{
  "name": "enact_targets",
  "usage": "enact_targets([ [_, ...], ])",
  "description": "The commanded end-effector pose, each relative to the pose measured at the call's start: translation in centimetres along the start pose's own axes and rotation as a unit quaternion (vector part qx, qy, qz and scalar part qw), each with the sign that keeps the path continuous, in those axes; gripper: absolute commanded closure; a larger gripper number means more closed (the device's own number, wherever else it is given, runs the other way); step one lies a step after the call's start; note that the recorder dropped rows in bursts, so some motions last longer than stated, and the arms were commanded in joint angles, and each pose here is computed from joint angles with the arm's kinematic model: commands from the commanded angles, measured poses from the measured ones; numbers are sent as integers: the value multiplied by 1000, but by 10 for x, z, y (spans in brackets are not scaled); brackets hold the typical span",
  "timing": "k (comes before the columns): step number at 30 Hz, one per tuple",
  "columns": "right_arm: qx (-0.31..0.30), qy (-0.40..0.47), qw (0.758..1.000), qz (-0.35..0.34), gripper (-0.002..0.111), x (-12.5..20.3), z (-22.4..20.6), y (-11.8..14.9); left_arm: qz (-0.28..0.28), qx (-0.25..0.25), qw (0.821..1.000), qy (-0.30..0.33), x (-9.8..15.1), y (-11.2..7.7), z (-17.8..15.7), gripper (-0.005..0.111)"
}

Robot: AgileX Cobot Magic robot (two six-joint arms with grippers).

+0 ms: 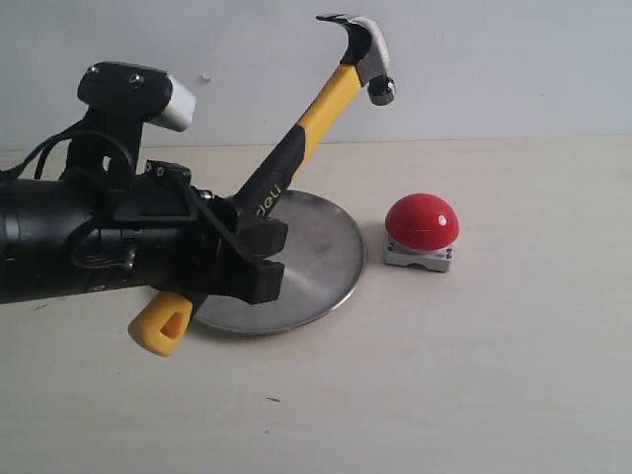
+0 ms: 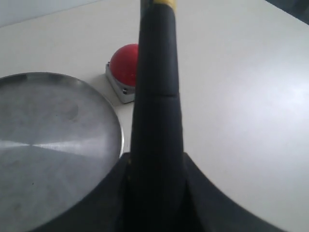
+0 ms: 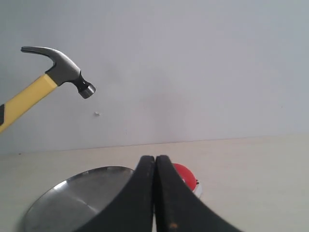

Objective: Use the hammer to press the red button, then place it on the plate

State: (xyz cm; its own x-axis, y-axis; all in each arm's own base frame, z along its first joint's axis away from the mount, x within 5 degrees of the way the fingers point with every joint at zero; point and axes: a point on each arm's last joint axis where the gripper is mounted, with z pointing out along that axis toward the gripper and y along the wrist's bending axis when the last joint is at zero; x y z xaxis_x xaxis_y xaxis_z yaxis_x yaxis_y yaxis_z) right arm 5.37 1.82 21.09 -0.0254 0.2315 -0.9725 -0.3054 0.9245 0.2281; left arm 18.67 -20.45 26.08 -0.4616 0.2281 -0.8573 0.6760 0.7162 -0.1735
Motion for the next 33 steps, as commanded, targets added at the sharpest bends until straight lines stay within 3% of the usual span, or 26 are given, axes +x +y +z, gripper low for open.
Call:
enact_targets([
  [1, -4, 8, 1000, 1, 108, 3, 0, 0, 1, -90, 996, -14, 4, 0, 14, 107],
  [4, -9, 19, 1000, 1, 108, 5, 0, 1, 25, -118, 993, -14, 8, -2, 23, 107],
  [11, -11, 24, 1000, 3, 108, 6, -1, 2, 70, -90, 993, -39, -15, -12, 25, 107],
  [26, -11, 24, 1000, 3, 108, 6, -1, 2, 63, -67, 995, -30, -15, -14, 25, 107],
  [29, -11, 24, 1000, 3, 108, 6, -1, 2, 89, -67, 993, -38, -17, -14, 25, 107],
  [33, -11, 24, 1000, 3, 108, 6, -1, 2, 70, -34, 995, -60, -20, -20, 25, 107],
])
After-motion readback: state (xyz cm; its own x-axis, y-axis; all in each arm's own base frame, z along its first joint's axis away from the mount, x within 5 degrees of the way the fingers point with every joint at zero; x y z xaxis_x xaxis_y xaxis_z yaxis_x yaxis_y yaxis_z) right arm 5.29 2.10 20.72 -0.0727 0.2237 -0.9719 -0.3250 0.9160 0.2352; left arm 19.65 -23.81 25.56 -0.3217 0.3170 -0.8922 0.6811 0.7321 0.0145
